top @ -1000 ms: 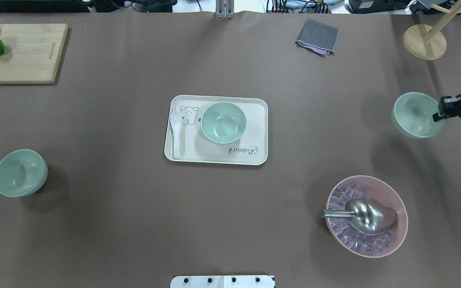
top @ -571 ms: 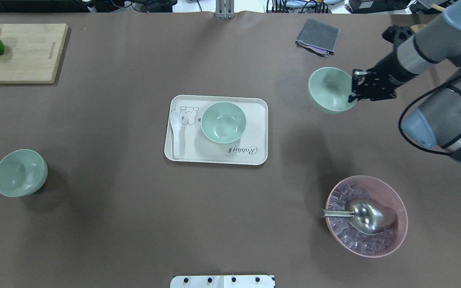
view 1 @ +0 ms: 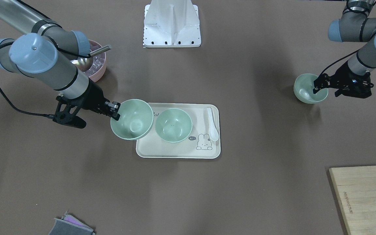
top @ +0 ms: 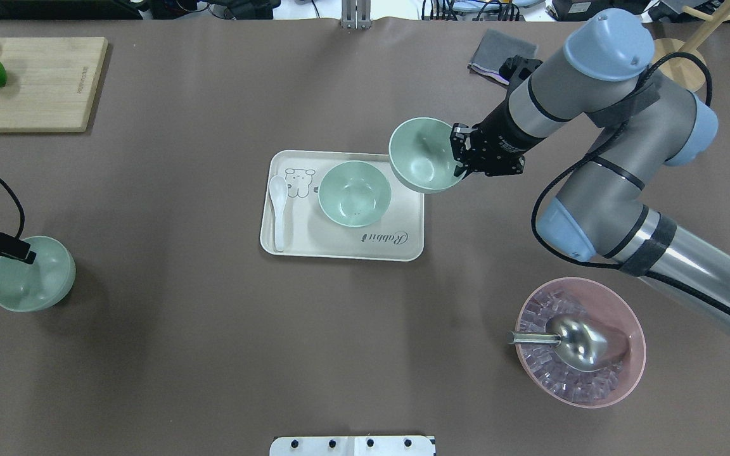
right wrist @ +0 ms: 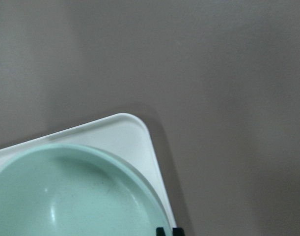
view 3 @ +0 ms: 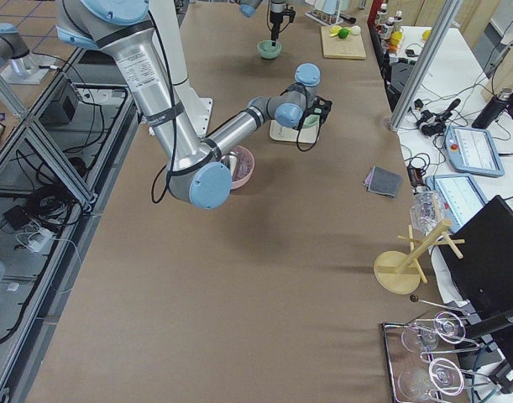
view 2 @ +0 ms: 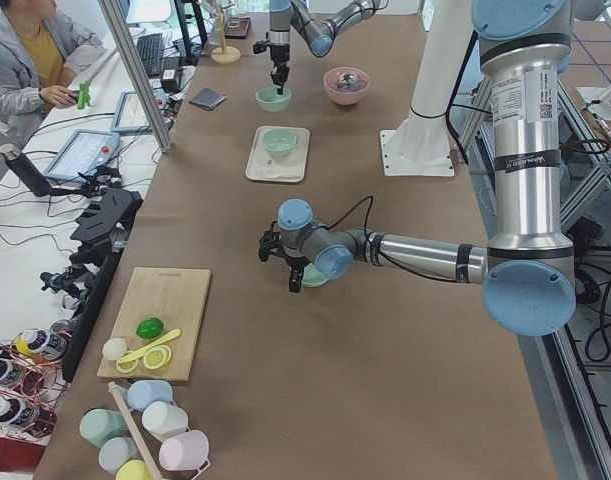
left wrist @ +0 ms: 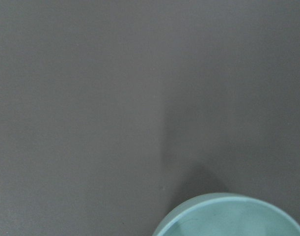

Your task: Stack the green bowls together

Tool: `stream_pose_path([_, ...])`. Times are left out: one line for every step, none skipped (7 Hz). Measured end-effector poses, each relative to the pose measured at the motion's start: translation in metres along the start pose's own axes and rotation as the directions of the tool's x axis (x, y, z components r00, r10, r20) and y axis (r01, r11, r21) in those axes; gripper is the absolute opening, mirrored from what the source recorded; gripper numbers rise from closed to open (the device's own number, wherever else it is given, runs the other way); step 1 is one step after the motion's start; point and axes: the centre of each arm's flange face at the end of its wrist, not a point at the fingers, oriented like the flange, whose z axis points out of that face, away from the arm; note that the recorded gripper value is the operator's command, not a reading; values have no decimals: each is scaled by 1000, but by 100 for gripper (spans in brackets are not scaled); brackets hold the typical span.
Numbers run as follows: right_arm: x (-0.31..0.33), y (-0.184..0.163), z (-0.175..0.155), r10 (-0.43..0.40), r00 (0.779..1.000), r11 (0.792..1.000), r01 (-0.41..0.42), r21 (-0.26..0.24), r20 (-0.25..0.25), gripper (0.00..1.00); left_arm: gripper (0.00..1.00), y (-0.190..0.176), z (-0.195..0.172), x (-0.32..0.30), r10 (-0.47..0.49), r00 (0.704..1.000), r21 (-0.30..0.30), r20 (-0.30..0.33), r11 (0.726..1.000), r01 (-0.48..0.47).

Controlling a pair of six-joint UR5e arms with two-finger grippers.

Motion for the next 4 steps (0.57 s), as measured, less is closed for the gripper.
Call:
stream_pose_path([-23,18,10,19,1000,1000,-19,10,3,0,83,3,3,0,9,1000,1,1,1000,-9])
stream_pose_path([-42,32,19,36,999,999,-37,29,9,0,23,4,5,0,11,1000,0,3,1000,-11])
stream_pose_path([-55,40,25,49,999,998,-50,38,13,0,0,6,7,-2,9,1000,-4,4,1000,-9])
stream_pose_path([-63,42,31,56,998,998,-57,42,13,0,0,7,7,-3,8,1000,-9,3,1000,-8])
